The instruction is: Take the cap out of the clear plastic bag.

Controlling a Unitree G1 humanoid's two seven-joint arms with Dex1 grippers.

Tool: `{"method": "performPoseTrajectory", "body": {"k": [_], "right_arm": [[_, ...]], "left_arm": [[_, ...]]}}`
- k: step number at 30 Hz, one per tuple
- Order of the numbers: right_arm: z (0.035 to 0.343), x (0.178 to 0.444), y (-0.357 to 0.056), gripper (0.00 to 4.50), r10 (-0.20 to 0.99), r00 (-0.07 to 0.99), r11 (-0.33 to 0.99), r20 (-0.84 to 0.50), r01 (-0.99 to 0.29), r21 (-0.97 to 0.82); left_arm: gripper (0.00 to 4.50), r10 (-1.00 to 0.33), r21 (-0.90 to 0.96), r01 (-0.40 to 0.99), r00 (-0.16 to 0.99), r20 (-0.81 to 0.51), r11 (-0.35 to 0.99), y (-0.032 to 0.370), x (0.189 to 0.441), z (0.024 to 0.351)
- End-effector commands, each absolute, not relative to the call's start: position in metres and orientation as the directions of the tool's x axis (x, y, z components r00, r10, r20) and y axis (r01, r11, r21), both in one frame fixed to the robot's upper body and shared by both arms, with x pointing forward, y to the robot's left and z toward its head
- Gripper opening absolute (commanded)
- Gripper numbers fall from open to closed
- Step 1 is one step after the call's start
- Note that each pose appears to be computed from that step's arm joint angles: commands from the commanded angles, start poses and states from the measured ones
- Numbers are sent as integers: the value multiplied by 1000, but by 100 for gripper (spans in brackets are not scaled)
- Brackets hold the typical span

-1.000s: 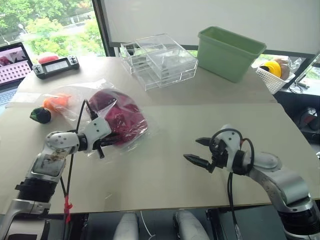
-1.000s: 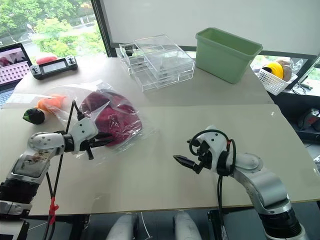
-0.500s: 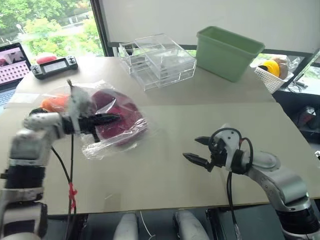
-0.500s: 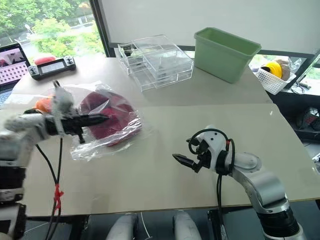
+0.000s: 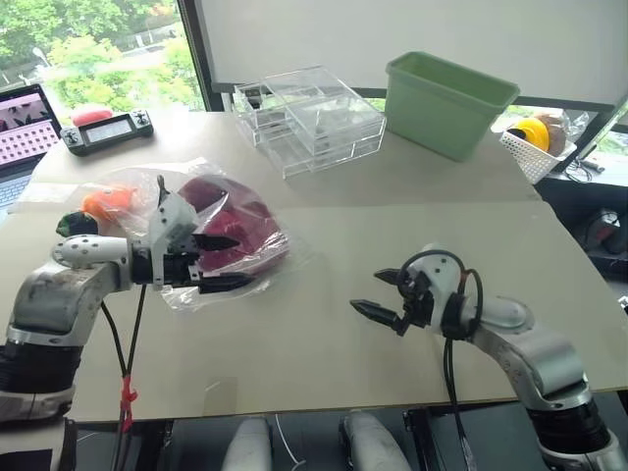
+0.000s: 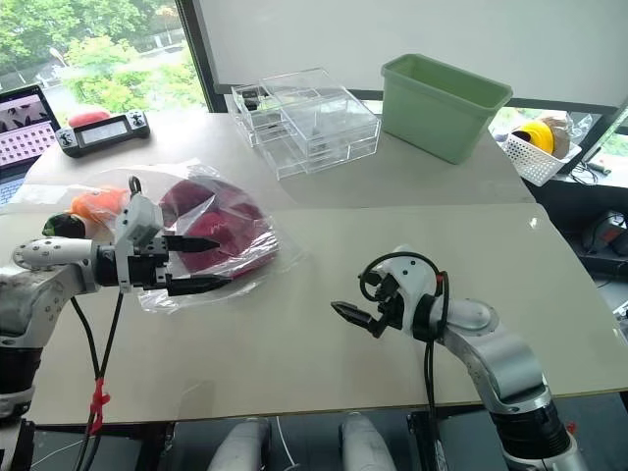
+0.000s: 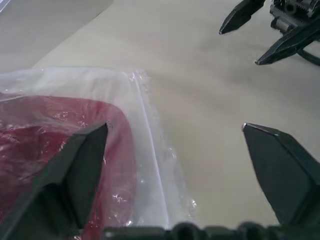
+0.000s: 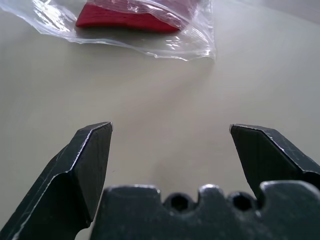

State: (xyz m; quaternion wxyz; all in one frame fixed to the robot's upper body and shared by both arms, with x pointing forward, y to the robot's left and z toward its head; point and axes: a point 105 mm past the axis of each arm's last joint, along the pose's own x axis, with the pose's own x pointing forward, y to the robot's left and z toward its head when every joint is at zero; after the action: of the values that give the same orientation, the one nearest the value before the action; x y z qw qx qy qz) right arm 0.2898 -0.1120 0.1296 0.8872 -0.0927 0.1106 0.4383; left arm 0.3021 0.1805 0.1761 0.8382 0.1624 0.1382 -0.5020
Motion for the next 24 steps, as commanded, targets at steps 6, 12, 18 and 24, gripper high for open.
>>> {"method": "performPoseTrajectory", "body": {"k": [6,12,18,24], "right_arm": [[143,293,-102,450,787,573,566,-231,-818,-103],[147,294,-98,450,798,562,554,-218,-826,-103],[147,295,-97,450,802,557,547,-215,-830,-108],[150,297,-96,450,804,557,546,-207,-830,-113]], "left_arm": [[443,-625,451,763,642,-445,463,194,322,167],[443,-582,540,713,690,-431,447,196,330,169],[443,-544,586,667,734,-407,460,201,338,174],[371,-538,586,682,721,-437,437,200,338,170]]}}
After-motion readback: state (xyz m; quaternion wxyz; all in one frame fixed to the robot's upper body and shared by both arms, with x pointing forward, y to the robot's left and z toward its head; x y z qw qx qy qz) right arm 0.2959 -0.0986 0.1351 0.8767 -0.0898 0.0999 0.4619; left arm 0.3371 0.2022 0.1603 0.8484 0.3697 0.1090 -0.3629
